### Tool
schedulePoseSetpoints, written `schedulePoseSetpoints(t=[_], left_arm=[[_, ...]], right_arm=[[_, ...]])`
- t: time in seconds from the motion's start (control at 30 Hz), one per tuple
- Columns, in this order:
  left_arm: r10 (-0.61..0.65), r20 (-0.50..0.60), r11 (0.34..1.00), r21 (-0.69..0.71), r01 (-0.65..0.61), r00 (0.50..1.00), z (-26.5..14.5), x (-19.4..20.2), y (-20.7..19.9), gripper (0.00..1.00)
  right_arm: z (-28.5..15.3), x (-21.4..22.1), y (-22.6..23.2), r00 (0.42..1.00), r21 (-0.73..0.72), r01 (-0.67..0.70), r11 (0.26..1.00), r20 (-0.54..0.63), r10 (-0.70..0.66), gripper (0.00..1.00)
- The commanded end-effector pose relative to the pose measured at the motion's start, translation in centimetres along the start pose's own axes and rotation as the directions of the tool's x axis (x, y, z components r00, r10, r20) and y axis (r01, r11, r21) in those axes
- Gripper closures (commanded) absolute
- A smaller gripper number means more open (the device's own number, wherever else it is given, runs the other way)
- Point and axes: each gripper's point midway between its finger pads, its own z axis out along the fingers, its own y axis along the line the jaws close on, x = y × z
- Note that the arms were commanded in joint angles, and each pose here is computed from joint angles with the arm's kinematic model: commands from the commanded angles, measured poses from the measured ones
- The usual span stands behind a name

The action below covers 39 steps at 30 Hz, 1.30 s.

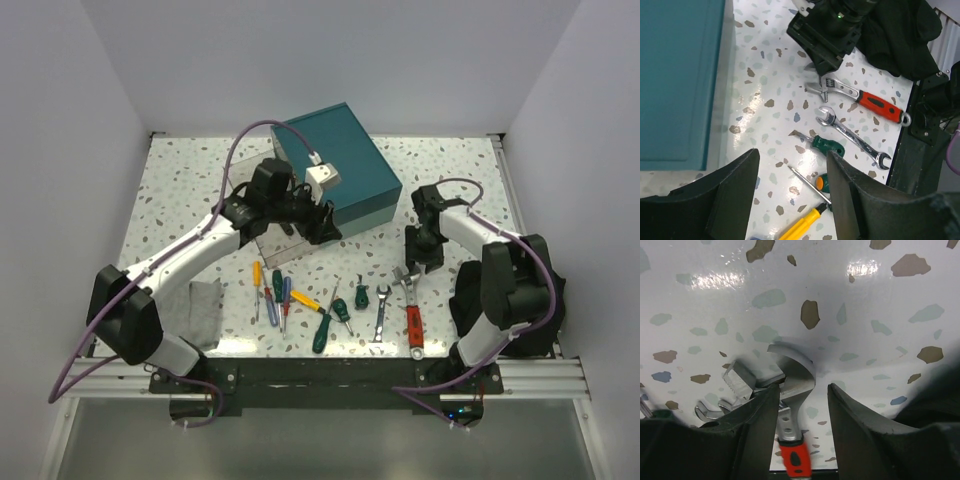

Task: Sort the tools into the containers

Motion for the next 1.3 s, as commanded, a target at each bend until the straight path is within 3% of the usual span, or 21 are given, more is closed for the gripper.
schedulePoseSetpoints(t=[0.0, 0.17, 0.4, 0.73, 0.9, 1.0, 1.03, 1.1, 1.27], left_arm=[[0.038, 0.021, 0.999, 0.002, -0.038, 0.999, 1.1, -1.6, -0.7, 0.39], [0.029, -0.017, 0.999, 0.038, -0.028, 0.999, 2.2, -0.7, -2.2, 0.40], [0.028, -0.015, 0.998, 0.049, -0.028, 0.999, 2.6, -0.8, -3.0, 0.40], [0.039, -0.009, 0.998, 0.046, -0.038, 0.999, 3.4, -1.6, -3.1, 0.41], [0.027, -0.022, 0.999, 0.021, -0.027, 0.999, 5.1, -1.5, -3.0, 0.43], [0.016, -0.037, 1.000, -0.001, -0.017, 0.999, 6.5, -1.2, -2.8, 0.43], [0.019, -0.039, 1.000, 0.007, -0.019, 0.999, 7.4, -1.0, -3.2, 0.43], [0.028, -0.039, 1.000, 0.008, -0.028, 0.999, 8.3, -1.1, -3.7, 0.42], [0.081, -0.080, 0.994, 0.081, -0.075, 0.994, 12.0, -0.1, -7.0, 0.38]], right_arm=[[1.8, -0.5, 0.9, 0.997, -0.028, -0.079, 0.996, 0.001, 0.079, 0.52], [0.5, -2.7, 2.0, 0.996, -0.086, -0.059, 0.995, 0.056, 0.064, 0.53], [0.9, -4.4, 1.7, 0.997, -0.053, 0.032, 0.998, 0.068, -0.029, 0.50], [0.7, -1.5, -0.2, 0.999, 0.020, 0.048, 0.999, -0.010, -0.048, 0.51], [1.5, 1.2, -0.7, 0.997, 0.012, 0.010, 1.000, -0.072, -0.009, 0.63], [2.1, 2.2, -1.6, 0.990, -0.014, -0.079, 0.997, -0.116, 0.077, 0.77], [2.3, 1.8, -2.1, 0.984, -0.042, -0.140, 0.989, -0.119, 0.134, 0.88], [2.6, 1.4, -2.7, 0.972, -0.066, -0.210, 0.975, -0.122, 0.201, 1.00], [2.4, -0.9, -3.2, 0.882, -0.248, -0.471, 0.847, -0.128, 0.454, 1.00]])
